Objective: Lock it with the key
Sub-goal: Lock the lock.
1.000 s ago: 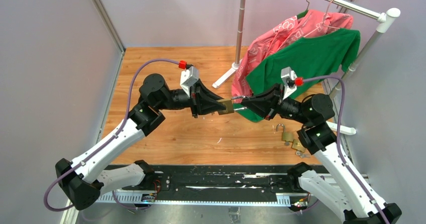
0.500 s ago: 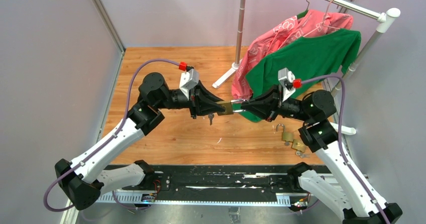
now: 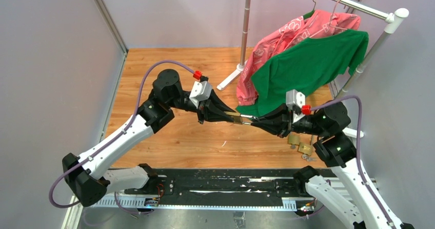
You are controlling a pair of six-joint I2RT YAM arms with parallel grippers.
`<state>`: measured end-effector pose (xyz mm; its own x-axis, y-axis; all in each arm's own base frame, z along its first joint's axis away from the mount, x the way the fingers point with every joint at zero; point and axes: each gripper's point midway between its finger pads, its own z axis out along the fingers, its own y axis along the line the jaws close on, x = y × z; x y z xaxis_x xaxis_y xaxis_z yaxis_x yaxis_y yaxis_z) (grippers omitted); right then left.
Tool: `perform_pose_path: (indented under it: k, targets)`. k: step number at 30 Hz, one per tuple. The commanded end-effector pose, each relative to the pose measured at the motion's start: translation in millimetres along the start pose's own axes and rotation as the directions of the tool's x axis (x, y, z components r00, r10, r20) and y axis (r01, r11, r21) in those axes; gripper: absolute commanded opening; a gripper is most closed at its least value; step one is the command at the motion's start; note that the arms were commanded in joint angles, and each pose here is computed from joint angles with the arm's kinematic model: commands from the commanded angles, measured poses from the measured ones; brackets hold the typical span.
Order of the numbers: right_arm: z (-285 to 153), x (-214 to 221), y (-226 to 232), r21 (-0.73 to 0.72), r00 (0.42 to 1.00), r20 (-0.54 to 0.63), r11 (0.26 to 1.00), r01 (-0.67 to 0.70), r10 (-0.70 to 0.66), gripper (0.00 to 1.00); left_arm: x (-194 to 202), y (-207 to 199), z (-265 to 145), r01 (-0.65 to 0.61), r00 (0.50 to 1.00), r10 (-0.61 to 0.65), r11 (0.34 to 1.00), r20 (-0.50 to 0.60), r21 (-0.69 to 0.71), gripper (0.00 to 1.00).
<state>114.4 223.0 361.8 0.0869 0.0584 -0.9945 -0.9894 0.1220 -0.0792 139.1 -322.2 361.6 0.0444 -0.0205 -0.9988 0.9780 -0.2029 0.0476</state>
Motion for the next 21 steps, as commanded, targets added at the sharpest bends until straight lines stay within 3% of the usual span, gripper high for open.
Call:
perform_pose_path:
  k: [1, 8, 15, 21]
  targets:
    - [-6, -10, 26, -0.093, 0.991, 0.03, 0.987, 0.133, -0.131, 0.0, 6, 24, 1, -0.037, 0.998, 0.034, 0.998, -0.048, -0.06, 0.0]
    - [-5, -8, 19, -0.064, 0.99, 0.027, 0.988, 0.141, -0.14, 0.0, 9, 33, 6, -0.003, 0.998, -0.005, 0.992, -0.062, -0.129, 0.0]
    - [-8, 2, -3, 0.06, 0.993, -0.042, 0.992, 0.114, -0.111, 0.0, 6, 25, 6, -0.056, 0.997, 0.05, 0.993, -0.06, -0.103, 0.0]
    - [-5, 4, -9, 0.078, 0.995, -0.049, 0.993, 0.085, -0.081, 0.0, 4, 21, 9, -0.088, 0.995, 0.085, 0.994, -0.058, -0.06, 0.0]
